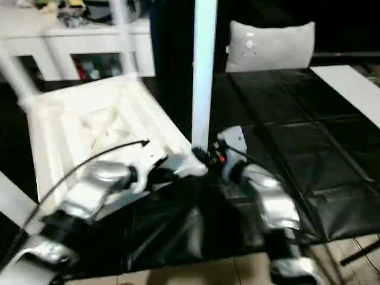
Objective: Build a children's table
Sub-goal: Rotate leg to tighten
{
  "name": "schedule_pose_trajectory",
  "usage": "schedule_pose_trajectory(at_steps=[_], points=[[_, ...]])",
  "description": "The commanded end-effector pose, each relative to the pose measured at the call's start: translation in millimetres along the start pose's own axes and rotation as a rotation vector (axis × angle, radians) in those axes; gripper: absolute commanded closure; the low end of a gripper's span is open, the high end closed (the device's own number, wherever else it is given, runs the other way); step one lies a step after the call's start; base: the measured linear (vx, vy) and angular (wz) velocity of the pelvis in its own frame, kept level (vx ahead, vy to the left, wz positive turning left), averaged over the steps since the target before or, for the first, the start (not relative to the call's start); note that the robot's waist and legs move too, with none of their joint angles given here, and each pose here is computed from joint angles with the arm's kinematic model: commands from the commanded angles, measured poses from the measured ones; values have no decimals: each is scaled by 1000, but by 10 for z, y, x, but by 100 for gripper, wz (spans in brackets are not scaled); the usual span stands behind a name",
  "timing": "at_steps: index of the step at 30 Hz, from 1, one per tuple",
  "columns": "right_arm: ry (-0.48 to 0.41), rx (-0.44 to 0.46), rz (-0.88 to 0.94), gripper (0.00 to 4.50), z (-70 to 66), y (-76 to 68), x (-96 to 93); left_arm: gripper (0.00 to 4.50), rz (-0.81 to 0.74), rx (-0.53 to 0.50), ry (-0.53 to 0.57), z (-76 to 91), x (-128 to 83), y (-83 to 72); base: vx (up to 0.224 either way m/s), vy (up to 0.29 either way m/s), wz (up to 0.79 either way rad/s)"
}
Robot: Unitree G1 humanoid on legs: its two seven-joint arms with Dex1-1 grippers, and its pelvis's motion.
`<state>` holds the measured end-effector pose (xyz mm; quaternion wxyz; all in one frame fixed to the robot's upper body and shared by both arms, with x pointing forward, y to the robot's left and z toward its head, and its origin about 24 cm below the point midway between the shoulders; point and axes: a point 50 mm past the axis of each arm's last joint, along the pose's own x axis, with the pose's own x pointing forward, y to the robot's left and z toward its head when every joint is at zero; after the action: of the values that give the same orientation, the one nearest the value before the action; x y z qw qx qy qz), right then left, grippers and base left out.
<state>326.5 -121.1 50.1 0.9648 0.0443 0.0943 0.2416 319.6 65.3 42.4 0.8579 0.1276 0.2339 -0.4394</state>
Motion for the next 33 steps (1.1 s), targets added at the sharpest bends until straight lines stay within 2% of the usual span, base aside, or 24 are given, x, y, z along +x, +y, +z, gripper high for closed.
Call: schedule_pose_trajectory(at_steps=[1,3,5,7,8,11,13,16,17,19,23,26,29,31,32,33], points=[[57,-48,-40,228,-145,79,47,450,-109,31,-88,199,163,-286,0,0,0],[36,-35,-25,194,-143,60,9,450,-117,44,-83,189,149,-281,0,0,0],[14,10,-16,183,-137,19,-36,450,-125,58,-79,171,131,-267,0,0,0],[-13,-42,36,171,-110,-119,-180,450,-137,81,-64,100,68,-196,0,0,0],[-24,-57,57,146,-96,-184,-249,450,-135,86,-53,63,39,-157,0,0,0],[-40,-98,124,137,-53,-340,-425,450,-140,105,-36,-10,-25,-71,0,0,0],[-35,-138,184,105,-27,-404,-528,450,-146,116,-26,-49,-64,-31,0,0,0],[-8,-169,273,92,21,-501,-670,450,-191,145,-23,-110,-138,9,0,0,0],[10,-188,326,68,57,-557,-743,450,-236,177,-26,-142,-188,19,0,0,0],[30,-198,403,61,121,-605,-808,450,-305,223,-26,-176,-250,16,0,0,0],[74,-268,534,53,180,-596,-856,450,-427,283,1,-240,-344,-15,0,0,0],[128,-317,741,53,201,-500,-890,450,-523,378,55,-303,-433,-1,0,0,0],[148,-307,818,88,206,-444,-868,450,-575,409,73,-310,-470,-8,0,0,0],[157,-301,852,91,208,-423,-858,450,-599,422,78,-311,-485,-13,0,0,0],[183,-298,916,126,199,-377,-826,450,-652,448,88,-304,-505,-40,0,0,0],[192,-297,938,126,195,-361,-811,450,-672,460,92,-301,-510,-53,0,0,0]])
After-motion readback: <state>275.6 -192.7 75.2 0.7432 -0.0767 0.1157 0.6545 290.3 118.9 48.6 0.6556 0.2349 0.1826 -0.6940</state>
